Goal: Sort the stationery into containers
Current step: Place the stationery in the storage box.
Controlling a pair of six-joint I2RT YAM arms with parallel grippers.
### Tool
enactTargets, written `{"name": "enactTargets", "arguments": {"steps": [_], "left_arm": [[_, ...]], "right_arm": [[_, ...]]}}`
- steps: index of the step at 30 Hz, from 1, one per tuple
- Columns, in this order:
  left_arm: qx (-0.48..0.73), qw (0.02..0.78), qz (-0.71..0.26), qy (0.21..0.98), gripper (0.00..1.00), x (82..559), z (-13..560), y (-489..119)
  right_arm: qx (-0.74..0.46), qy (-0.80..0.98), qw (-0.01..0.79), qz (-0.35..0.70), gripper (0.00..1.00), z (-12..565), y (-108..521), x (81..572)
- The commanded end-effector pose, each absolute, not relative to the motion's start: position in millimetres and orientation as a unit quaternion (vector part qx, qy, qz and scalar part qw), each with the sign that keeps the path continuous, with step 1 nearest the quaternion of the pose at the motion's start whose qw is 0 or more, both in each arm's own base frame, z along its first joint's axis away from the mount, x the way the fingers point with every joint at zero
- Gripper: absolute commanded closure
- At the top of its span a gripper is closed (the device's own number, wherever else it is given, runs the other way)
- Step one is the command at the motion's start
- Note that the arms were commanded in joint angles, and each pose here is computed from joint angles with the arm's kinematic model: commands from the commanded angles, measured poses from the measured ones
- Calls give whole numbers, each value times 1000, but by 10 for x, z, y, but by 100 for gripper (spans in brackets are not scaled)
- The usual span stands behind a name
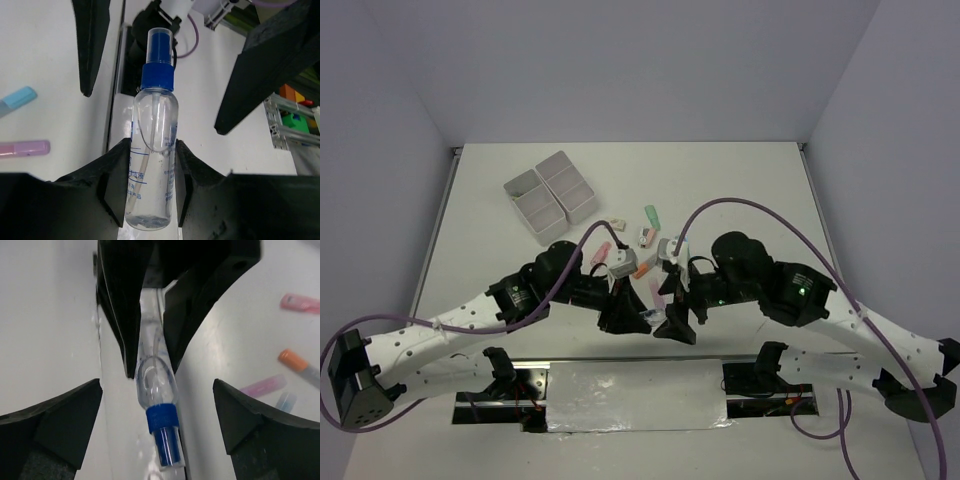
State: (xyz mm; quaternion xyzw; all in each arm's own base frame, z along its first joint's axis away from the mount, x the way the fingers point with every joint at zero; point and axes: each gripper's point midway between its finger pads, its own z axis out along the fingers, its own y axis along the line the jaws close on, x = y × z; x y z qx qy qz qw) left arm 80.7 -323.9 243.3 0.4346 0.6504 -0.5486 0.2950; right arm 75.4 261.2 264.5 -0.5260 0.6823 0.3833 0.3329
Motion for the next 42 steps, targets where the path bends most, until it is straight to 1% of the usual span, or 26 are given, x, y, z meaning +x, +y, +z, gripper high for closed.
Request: {"name": "enactTargets", "arguments": {"steps": [1, 2, 3, 4, 5, 7, 8, 9, 10, 11, 12, 13, 14, 19, 22, 23, 26, 33, 35, 39, 40, 41, 42], "left_arm": [[407, 375, -573, 604, 100, 920, 2922, -3314], [404, 382, -577, 599, 100, 933, 2961, -3326], [394, 388, -572, 606, 100, 978, 2956, -3333], [383, 397, -565, 614, 100, 1034, 2954, -3342], [372, 405, -558, 621, 100, 1088, 2950, -3351], [345, 423, -552, 630, 100, 1187, 2975, -3368], [337, 428, -551, 632, 100, 1206, 2952, -3366], [321, 455, -560, 614, 100, 1246, 3087, -3371], [306, 459, -571, 607, 100, 1242, 3133, -3369], [296, 470, -579, 598, 100, 1254, 3186, -3363], [279, 486, -588, 584, 100, 1267, 3250, -3340], [249, 497, -587, 588, 100, 1346, 3277, -3318], [238, 504, -591, 583, 100, 1363, 3310, -3304], [221, 519, -613, 553, 100, 1313, 3432, -3295], [214, 524, -619, 544, 100, 1305, 3474, -3290], [209, 526, -618, 546, 100, 1322, 3466, -3286], [201, 529, -620, 543, 100, 1342, 3473, -3278], [186, 529, -611, 559, 100, 1430, 3393, -3309], [182, 530, -608, 563, 100, 1455, 3381, -3310], [166, 540, -594, 573, 100, 1536, 3365, -3278], [167, 540, -592, 574, 100, 1541, 3380, -3287], [171, 538, -585, 582, 100, 1554, 3338, -3299], [170, 540, -582, 584, 100, 1567, 3376, -3299]], "right_arm": [[-432, 626, 476, 442, 0, 3371, 2749, 975], [-409, 629, 494, 440, 0, 3411, 2720, 1036], [-344, 640, 531, 436, 0, 3550, 2625, 1192], [-329, 637, 533, 450, 0, 3598, 2608, 1168], [-285, 648, 556, 436, 0, 3611, 2524, 1315], [-210, 637, 571, 473, 0, 3829, 2402, 1329], [-151, 651, 570, 478, 0, 3783, 2349, 1434], [-123, 643, 575, 490, 5, 3825, 2290, 1442], [-97, 629, 582, 506, 7, 3912, 2263, 1464], [-61, 641, 586, 492, 10, 3795, 2216, 1575], [-32, 645, 574, 503, 13, 3766, 2209, 1593], [-32, 646, 574, 502, 14, 3738, 2212, 1600], [1, 655, 575, 490, 16, 3671, 2158, 1688], [13, 658, 564, 499, 18, 3611, 2233, 1720], [18, 660, 558, 502, 25, 3584, 2278, 1739], [16, 663, 554, 503, 31, 3548, 2303, 1740], [12, 669, 544, 507, 40, 3462, 2355, 1726], [-9, 655, 531, 537, 50, 3489, 2509, 1672], [-14, 659, 526, 537, 56, 3458, 2548, 1671], [-17, 659, 519, 544, 55, 3407, 2593, 1654], [-18, 661, 520, 540, 72, 3379, 2593, 1665], [-15, 670, 519, 531, 94, 3326, 2588, 1689], [-11, 674, 522, 523, 100, 3317, 2579, 1719]]}}
